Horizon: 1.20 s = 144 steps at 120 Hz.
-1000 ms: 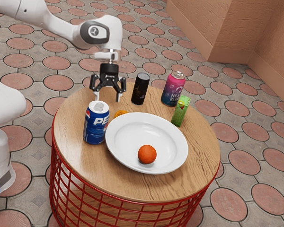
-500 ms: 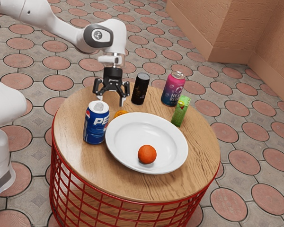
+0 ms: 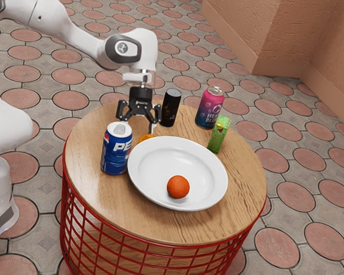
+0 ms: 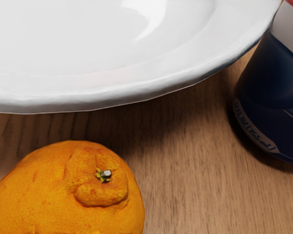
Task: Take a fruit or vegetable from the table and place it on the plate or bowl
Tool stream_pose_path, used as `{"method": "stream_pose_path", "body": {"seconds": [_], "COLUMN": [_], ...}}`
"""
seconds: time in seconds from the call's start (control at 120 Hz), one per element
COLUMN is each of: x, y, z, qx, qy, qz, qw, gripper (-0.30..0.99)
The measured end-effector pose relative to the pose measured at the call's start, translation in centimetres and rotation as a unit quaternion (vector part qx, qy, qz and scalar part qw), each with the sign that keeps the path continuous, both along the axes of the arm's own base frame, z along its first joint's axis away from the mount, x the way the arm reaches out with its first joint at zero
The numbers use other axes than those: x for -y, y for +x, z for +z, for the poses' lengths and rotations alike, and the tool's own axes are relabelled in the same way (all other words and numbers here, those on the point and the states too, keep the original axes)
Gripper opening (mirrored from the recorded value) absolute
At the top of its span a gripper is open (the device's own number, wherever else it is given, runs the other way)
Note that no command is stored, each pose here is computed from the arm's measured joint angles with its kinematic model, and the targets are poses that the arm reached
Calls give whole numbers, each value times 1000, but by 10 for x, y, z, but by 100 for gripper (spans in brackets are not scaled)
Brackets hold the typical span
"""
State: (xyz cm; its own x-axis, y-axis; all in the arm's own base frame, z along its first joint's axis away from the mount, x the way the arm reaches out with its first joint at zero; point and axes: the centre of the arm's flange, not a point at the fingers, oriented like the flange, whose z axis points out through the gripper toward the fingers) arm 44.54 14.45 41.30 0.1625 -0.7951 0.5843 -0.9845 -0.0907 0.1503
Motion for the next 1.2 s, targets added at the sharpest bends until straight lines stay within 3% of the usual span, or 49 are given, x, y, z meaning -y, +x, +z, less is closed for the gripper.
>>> {"method": "stream_pose_path", "body": {"seconds": [0.567, 0.75, 1.2], "x": [6, 1, 8], "y": [3, 6, 18], "z": [-1, -14, -8], "qx": [3, -6, 16], "qy": [0, -6, -6], "qz": [2, 11, 24], "qw": [1000, 1000, 1000], "gripper": [69, 63, 69]}}
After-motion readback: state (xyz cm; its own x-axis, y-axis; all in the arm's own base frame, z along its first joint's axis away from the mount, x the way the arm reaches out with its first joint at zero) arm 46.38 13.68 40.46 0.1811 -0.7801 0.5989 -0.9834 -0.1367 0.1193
